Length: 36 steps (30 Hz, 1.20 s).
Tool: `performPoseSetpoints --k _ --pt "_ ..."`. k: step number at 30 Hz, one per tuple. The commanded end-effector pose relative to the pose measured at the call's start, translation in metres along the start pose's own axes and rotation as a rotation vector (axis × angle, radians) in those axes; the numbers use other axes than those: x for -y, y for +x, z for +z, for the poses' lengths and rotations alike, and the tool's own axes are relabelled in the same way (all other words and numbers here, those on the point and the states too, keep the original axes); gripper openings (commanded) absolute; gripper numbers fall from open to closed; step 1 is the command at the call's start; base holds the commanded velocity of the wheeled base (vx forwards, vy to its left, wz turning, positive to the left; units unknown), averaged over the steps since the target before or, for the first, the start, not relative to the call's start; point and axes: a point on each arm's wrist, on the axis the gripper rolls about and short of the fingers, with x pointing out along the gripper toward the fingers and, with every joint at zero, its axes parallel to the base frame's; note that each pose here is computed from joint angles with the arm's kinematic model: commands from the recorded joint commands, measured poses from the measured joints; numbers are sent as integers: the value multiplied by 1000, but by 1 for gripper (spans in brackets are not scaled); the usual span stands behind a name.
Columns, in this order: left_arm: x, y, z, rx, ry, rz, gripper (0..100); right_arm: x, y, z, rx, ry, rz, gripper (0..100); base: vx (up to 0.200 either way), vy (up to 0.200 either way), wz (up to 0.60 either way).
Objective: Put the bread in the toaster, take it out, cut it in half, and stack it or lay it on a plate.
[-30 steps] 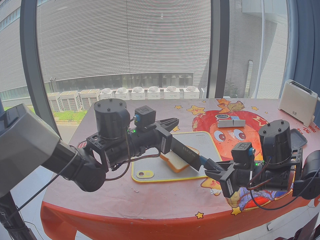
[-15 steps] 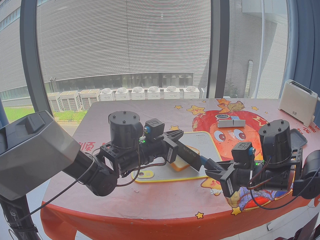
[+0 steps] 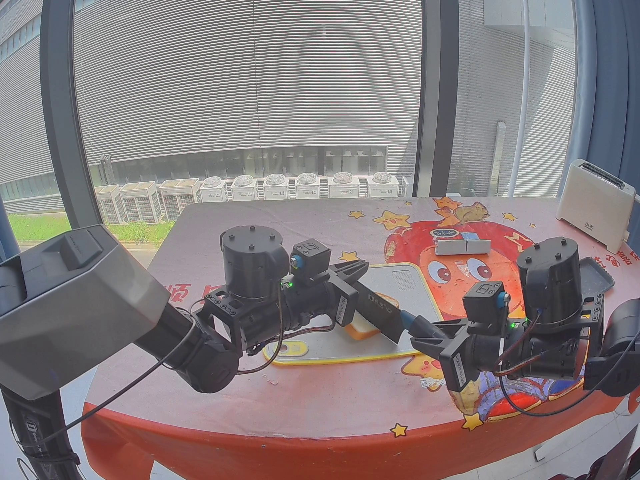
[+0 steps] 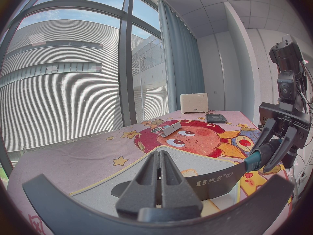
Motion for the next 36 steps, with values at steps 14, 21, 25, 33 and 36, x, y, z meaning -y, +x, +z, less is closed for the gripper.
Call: performPoseSetpoints --k 14,21,25,33,36 --pt "3 2 -9 -27 -4 -10 0 -1 1 -2 -14 -5 1 0 0 0 0" --pt "7 3 -9 -26 -3 -18 0 -1 2 -4 -26 -7 0 0 0 0 0" --pt "10 4 -5 -15 1 -27 0 -1 1 -4 -25 -7 0 0 0 0 0" --pt "11 2 -3 -14 2 -29 0 0 -1 -1 0 -3 -2 0 0 0 0" --pt "11 2 -6 -23 0 -29 0 0 -2 1 9 -2 -2 0 0 0 0"
